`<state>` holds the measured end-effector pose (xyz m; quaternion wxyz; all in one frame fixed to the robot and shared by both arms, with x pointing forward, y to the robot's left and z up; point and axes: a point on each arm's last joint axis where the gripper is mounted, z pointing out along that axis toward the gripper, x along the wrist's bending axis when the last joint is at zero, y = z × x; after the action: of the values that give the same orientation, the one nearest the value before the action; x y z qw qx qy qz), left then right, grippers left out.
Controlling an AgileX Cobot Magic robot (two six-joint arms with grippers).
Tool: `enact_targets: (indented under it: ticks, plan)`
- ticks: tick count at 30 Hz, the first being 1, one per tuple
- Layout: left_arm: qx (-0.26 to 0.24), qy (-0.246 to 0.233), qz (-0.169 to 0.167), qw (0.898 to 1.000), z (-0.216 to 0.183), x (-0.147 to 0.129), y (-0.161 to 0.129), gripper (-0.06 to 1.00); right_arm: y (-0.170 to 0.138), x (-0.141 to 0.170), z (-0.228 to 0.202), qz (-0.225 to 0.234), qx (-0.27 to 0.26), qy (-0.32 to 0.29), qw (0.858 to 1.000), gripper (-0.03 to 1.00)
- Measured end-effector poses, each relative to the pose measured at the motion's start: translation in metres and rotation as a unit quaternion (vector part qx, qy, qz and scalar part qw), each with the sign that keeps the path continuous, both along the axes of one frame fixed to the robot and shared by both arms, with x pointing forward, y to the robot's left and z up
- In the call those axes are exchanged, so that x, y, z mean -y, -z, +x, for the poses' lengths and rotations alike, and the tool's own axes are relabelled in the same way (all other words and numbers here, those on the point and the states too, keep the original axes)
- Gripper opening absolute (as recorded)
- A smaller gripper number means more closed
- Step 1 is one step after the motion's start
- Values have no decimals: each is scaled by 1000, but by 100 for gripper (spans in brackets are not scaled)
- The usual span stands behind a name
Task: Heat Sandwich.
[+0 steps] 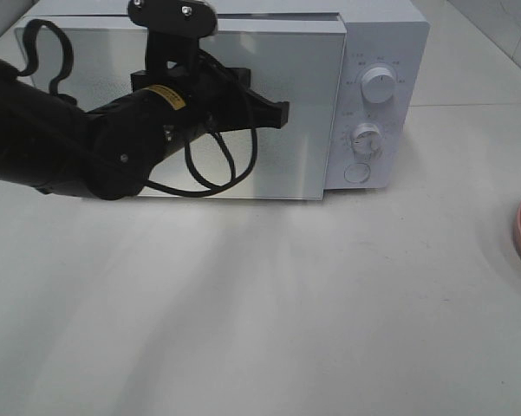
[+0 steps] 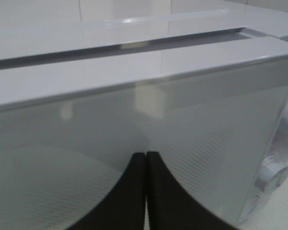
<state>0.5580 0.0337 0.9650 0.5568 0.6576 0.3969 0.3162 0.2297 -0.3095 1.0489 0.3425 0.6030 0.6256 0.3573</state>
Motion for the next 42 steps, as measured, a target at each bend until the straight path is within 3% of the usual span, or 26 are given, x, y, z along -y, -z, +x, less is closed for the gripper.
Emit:
enact_targets:
  ticks: [19,36,42]
  plan:
    - [-30,28,29,999,26,39,9,0,0,0,0,0,0,0,1000,76]
    - [-41,28,36,998,23,37,13,0,0,0,0,0,0,0,1000,76]
    - [-38,17,22,999,19,31,4,0,0,0,0,0,0,0,1000,76]
